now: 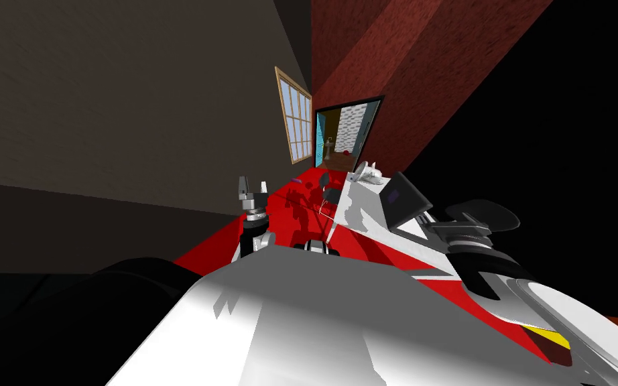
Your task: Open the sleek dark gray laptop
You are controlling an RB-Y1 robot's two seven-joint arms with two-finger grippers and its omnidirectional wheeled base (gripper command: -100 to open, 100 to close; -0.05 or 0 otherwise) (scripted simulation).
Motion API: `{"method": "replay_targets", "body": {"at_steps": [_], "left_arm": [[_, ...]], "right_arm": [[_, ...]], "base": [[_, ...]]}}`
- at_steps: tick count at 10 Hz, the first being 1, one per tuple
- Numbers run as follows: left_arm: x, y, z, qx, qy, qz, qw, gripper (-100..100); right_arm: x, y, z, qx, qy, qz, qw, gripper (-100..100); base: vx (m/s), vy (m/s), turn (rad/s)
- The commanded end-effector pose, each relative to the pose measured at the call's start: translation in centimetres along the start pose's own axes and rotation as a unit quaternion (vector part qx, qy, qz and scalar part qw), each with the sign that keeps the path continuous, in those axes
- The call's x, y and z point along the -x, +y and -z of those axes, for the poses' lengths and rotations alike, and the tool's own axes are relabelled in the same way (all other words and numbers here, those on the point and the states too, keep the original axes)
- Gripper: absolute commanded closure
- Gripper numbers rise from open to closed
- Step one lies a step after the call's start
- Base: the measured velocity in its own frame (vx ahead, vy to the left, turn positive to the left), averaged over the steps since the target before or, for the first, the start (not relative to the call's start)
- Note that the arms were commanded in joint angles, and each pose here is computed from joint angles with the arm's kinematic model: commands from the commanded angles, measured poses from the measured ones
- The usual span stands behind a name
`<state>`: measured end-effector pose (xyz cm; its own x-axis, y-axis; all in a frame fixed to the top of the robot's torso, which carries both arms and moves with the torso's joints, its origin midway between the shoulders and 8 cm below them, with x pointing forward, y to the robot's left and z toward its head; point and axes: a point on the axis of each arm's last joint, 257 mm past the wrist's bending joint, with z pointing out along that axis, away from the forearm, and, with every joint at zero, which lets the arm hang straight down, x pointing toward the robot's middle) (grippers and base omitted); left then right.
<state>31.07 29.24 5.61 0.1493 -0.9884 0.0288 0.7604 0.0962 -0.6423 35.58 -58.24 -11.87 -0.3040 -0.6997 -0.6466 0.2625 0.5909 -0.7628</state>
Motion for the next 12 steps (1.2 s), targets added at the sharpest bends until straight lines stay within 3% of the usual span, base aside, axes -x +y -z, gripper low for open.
{"method": "replay_targets", "body": {"at_steps": [1,4,5,8,12], "left_arm": [[0.0,0.0,0.0,0.0,0.0,0.0,1.0,0],[0.0,0.0,0.0,0.0,0.0,0.0,1.0,0],[0.0,0.0,0.0,0.0,0.0,0.0,1.0,0],[0.0,0.0,0.0,0.0,0.0,0.0,1.0,0],[0.0,0.0,0.0,0.0,0.0,0.0,1.0,0]], "right_arm": [[0.2,-1.0,0.6,-0.001,0.001,0.057,0.9984,-100],[0.0,-1.2,0.6,0.0,0.002,0.046,0.9989,-100],[0.0,-1.3,0.6,0.0,0.001,0.046,0.9989,100],[-0.3,-0.3,-0.4,-0.008,0.001,-0.03,0.9995,100],[-0.4,1.1,-1.4,-0.012,-0.002,-0.109,0.994,100]], "base": [[0.096,0.096,-0.006],[0.07,0.009,-0.004],[0.008,0.002,0.001],[-0.088,-0.087,0.006],[-0.081,-0.11,0.004]]}}
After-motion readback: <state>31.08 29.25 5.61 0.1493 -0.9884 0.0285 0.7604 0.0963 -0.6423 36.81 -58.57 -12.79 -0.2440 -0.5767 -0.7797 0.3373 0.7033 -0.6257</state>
